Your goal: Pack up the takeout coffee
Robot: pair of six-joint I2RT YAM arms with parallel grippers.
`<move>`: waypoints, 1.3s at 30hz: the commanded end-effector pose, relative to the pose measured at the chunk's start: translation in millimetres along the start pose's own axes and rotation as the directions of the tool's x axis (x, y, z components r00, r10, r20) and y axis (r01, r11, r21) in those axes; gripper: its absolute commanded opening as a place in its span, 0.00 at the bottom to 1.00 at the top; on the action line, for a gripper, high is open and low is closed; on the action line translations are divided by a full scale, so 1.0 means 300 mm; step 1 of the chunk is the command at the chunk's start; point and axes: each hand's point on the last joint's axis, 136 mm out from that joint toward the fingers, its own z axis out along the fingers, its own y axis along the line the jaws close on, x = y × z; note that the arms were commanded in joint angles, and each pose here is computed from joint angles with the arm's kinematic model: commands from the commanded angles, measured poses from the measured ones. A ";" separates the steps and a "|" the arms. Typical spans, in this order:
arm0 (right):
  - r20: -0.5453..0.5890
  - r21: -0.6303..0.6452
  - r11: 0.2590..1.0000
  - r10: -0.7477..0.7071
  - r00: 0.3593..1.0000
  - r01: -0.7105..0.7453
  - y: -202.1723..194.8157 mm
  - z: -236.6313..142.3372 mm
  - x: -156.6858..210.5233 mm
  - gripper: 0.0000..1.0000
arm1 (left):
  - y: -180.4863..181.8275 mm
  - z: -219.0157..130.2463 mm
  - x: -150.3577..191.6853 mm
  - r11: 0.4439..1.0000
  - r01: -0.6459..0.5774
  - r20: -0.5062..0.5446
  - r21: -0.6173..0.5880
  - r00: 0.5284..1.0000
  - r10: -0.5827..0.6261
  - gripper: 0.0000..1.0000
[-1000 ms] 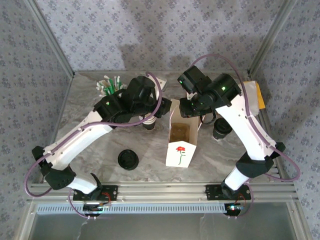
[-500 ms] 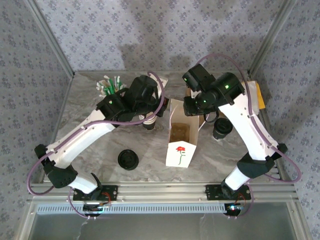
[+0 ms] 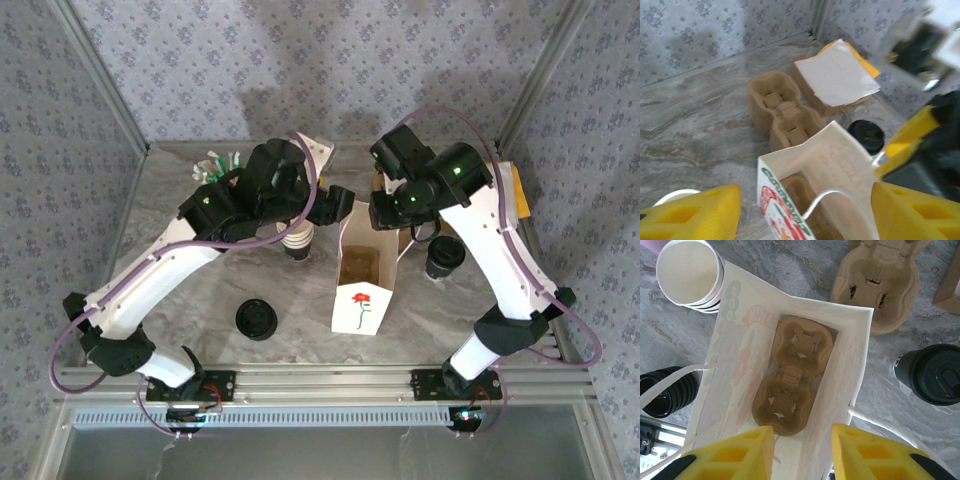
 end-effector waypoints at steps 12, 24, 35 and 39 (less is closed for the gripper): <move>-0.002 -0.007 1.000 -0.019 1.000 0.019 -0.043 0.002 0.034 0.37 | -0.044 0.112 0.149 0.999 -0.045 -0.268 0.016 0.962 0.048 0.40; -0.001 0.047 0.999 -0.006 1.000 0.006 -0.096 0.045 0.009 0.38 | 0.089 0.031 0.101 0.974 -0.081 -0.263 -0.213 0.965 0.022 0.00; 0.015 0.057 0.998 0.007 1.000 -0.007 -0.096 0.036 -0.045 0.38 | 0.108 0.071 0.113 0.976 0.086 -0.217 -0.202 0.967 -0.130 0.00; 0.048 0.027 1.000 0.010 0.999 -0.011 -0.079 -0.008 -0.078 0.39 | 0.114 0.061 0.090 0.967 0.160 -0.162 -0.197 0.968 -0.193 0.00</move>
